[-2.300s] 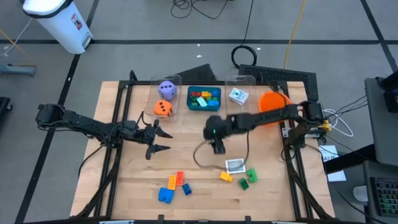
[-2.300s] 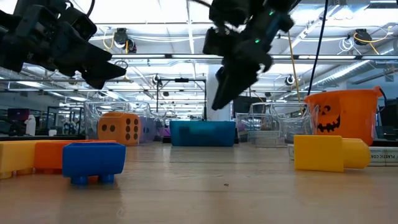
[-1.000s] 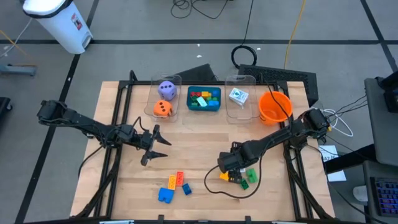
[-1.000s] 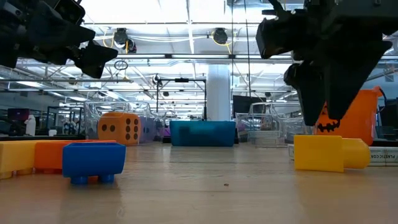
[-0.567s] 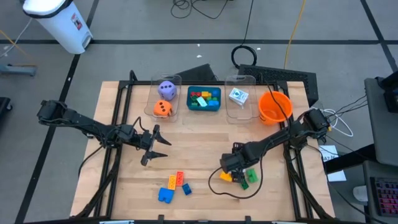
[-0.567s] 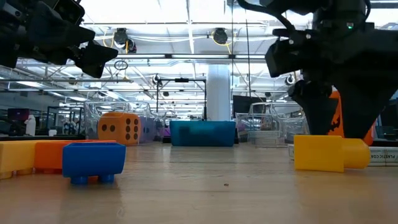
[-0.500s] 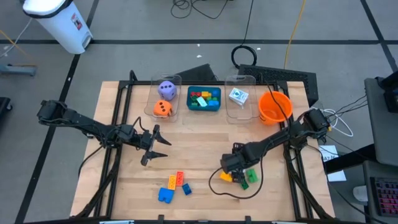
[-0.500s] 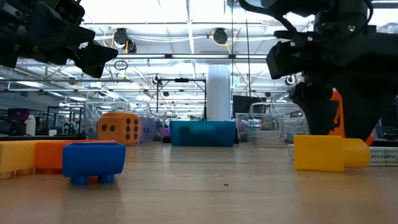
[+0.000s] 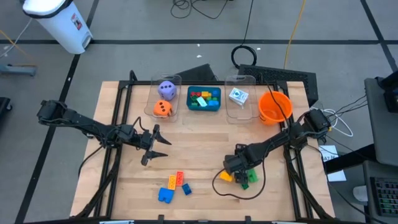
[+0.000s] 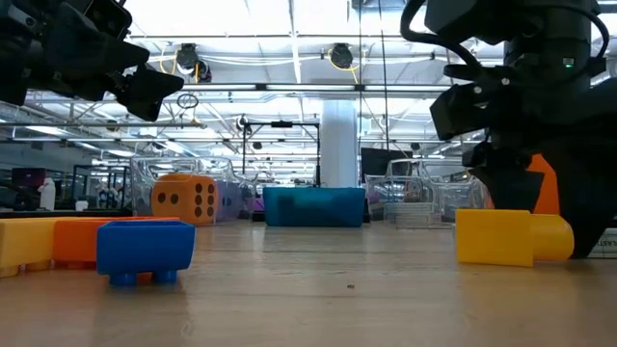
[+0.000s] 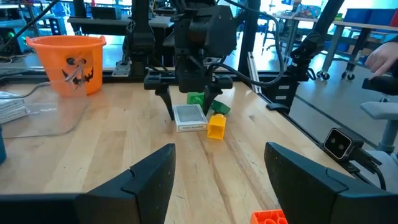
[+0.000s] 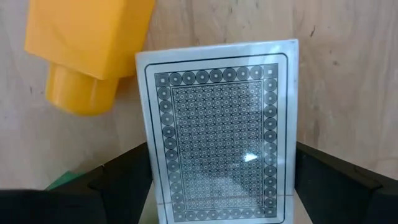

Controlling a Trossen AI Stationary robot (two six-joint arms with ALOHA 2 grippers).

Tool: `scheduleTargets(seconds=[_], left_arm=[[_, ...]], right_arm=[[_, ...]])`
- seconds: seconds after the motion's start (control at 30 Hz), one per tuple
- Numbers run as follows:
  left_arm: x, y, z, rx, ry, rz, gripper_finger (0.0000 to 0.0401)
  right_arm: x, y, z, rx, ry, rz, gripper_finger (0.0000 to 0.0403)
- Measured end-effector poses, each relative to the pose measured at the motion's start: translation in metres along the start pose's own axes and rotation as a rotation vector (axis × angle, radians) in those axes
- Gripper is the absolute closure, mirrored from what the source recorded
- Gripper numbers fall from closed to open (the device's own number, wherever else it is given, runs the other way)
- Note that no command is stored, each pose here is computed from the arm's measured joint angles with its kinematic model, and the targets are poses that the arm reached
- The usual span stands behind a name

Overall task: Pick & Place Toys
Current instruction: Put the black deck of cards into the right transparent bin

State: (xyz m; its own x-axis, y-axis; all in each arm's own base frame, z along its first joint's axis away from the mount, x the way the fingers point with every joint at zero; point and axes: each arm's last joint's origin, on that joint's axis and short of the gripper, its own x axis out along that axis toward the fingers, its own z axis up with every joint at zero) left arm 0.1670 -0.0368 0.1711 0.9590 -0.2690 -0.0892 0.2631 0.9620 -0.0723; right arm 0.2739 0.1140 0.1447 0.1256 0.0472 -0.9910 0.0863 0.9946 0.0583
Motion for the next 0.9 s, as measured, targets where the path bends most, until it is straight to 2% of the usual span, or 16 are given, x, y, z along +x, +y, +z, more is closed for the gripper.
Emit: scheduleTargets(seconds=[0.27, 0.47, 0.63, 0.9], left_arm=[[0.0, 0.0, 0.0, -0.008, 0.0, 0.001, 0.0148], [0.0, 0.0, 0.0, -0.013, 0.0, 0.001, 0.0148], [0.0, 0.001, 0.0, -0.014, -0.004, 0.048, 0.0148], [0.0, 0.002, 0.0, -0.024, -0.004, 0.052, 0.0148]], right_arm=[[0.0, -0.005, 0.002, -0.003, -0.008, -0.022, 0.0099], [-0.002, -0.012, 0.009, 0.013, -0.012, -0.021, 0.0094], [-0.009, -0.019, 0.022, -0.014, -0.058, -0.043, 0.0096], [-0.021, -0.034, 0.04, -0.041, -0.098, -0.046, 0.0095]])
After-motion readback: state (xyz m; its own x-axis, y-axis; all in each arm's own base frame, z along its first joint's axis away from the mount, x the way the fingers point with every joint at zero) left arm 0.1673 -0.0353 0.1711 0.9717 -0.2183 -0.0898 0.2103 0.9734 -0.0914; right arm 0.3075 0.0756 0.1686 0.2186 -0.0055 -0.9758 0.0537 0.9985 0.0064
